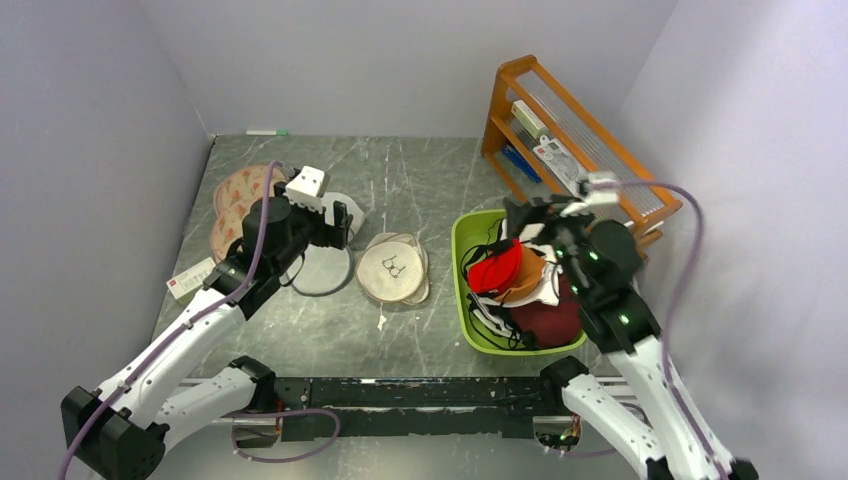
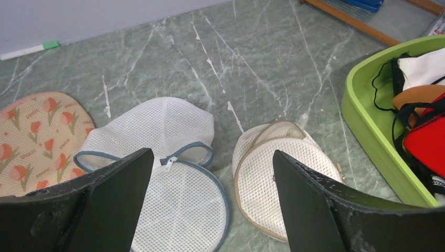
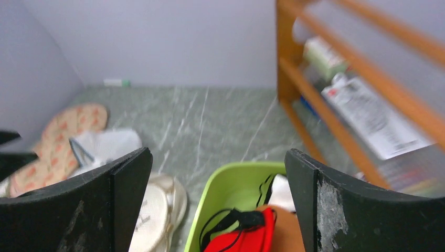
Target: Unzip the laundry bag and remove the bra
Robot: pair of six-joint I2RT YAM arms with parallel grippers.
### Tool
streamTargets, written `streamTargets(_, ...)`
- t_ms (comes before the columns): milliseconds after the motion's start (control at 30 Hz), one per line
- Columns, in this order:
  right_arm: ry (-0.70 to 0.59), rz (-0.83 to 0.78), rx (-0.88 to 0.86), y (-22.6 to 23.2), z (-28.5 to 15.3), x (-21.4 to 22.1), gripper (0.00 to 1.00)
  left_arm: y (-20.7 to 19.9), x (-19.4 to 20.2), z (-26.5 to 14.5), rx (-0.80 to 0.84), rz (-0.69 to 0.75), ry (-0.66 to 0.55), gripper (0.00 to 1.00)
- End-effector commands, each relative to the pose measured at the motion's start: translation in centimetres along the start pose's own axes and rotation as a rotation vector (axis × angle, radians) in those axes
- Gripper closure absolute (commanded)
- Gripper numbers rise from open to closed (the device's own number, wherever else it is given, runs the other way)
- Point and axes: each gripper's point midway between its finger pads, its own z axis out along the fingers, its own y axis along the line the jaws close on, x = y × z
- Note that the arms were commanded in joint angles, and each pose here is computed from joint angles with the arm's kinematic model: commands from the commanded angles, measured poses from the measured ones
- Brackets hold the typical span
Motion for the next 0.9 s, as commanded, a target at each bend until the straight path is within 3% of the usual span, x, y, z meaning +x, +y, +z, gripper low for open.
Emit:
streamTargets(0, -0.194, -0.039, 0.147, -3.3, -5.7, -6.3, 0.0, 1.5, -1.6, -0.1, -0.061, 0.003, -0.031, 0.05)
streamTargets(100, -0.367, -0.025, 0.161, -4.1, -10.4, -10.4, 0.0, 2.7, -2.8, -0.9, -0.113, -0.012, -0.082, 0.05)
streamTargets(167, -0.485, -0.03, 0.14, -4.1, -13.4, -12.6, 0.0, 2.9, -4.9, -2.0, -0.114, -0.02, -0.177, 0.03)
streamTargets(367, -0.695, -0.029, 0.116, -4.6, -20.9, -16.6, 0.0, -0.6, -16.0, -8.7, 0.106, 0.027, -0.484, 0.0)
streamTargets(567, -0.71, 0.002, 0.17, -5.6, -22.2, -17.6, 0.0, -0.1, -23.3, -15.4, 0.099, -0.006, -0.688, 0.0)
streamTargets(700, -0.67, 0.014, 0.194, -5.8, -21.0, -17.5, 0.0, -0.1, -24.4, -17.3, 0.111, -0.026, -0.757, 0.0)
streamTargets(867, -0.616, 0.014, 0.208, -5.7, -19.3, -17.3, 0.0, 1.1, -23.9, -17.3, 0.049, -0.07, -0.751, 0.0)
